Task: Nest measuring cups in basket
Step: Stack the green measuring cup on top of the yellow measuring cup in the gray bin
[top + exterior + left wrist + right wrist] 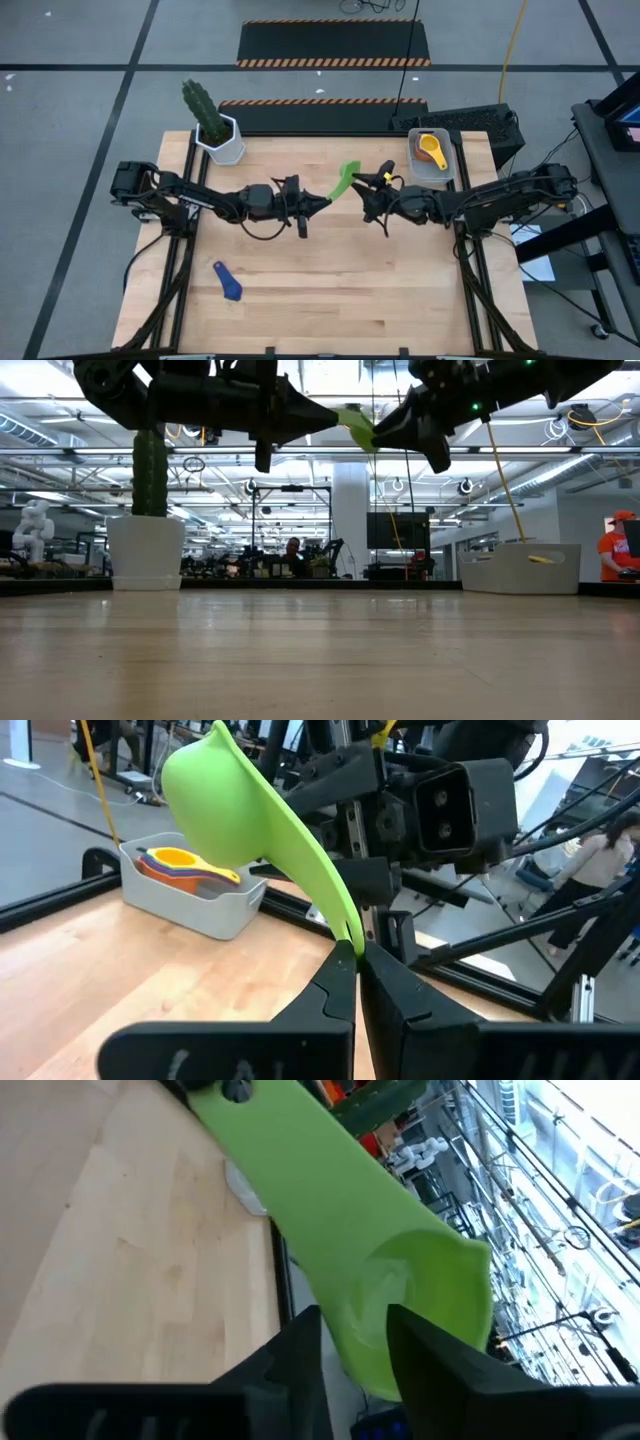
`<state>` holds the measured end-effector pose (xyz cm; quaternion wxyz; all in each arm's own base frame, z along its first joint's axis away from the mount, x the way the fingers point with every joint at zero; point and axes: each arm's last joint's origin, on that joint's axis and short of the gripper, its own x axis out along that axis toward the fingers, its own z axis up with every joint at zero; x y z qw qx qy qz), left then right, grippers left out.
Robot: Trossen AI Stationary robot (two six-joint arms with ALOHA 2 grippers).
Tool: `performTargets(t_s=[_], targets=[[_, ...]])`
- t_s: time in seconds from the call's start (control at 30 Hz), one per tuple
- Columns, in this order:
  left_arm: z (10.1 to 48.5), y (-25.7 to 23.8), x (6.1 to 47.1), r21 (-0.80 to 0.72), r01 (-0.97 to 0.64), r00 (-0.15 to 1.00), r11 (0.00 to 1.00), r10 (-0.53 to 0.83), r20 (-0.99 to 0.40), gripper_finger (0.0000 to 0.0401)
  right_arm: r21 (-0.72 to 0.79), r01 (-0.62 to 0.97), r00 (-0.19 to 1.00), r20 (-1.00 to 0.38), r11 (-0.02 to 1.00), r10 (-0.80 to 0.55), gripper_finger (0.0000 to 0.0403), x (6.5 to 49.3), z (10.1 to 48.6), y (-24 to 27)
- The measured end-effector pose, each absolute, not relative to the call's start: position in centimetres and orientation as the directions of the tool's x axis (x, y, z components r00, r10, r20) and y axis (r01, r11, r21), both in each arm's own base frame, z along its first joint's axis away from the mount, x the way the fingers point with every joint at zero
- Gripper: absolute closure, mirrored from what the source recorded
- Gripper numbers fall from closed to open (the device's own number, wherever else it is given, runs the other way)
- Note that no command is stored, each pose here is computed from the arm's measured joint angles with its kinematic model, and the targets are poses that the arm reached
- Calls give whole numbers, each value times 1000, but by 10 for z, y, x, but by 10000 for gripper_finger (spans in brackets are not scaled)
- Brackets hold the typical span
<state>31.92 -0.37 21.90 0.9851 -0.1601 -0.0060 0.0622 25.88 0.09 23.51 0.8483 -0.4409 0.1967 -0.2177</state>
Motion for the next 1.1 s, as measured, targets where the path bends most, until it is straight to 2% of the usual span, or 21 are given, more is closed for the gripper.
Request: performTargets(t_s=[0.33,0.53,0.63,0.87,1.1], targets=[[217,-5,319,-335,-91,996,938,85,-32,397,-844,119,824,-209,522,-526,388,260,225,-1],[217,-5,319,-328,-84,996,941,78,-31,391,-841,88,837,-229,534,-497,398,261,223,0],[218,-6,319,-277,-72,997,958,67,-25,369,-833,94,839,-229,545,-494,400,261,223,0],[217,-6,319,-242,-59,998,968,52,-35,289,-821,82,831,-257,566,-493,402,259,221,0],[242,4,293,-163,-96,987,982,73,-144,242,-788,45,838,-305,614,-453,402,251,223,1]])
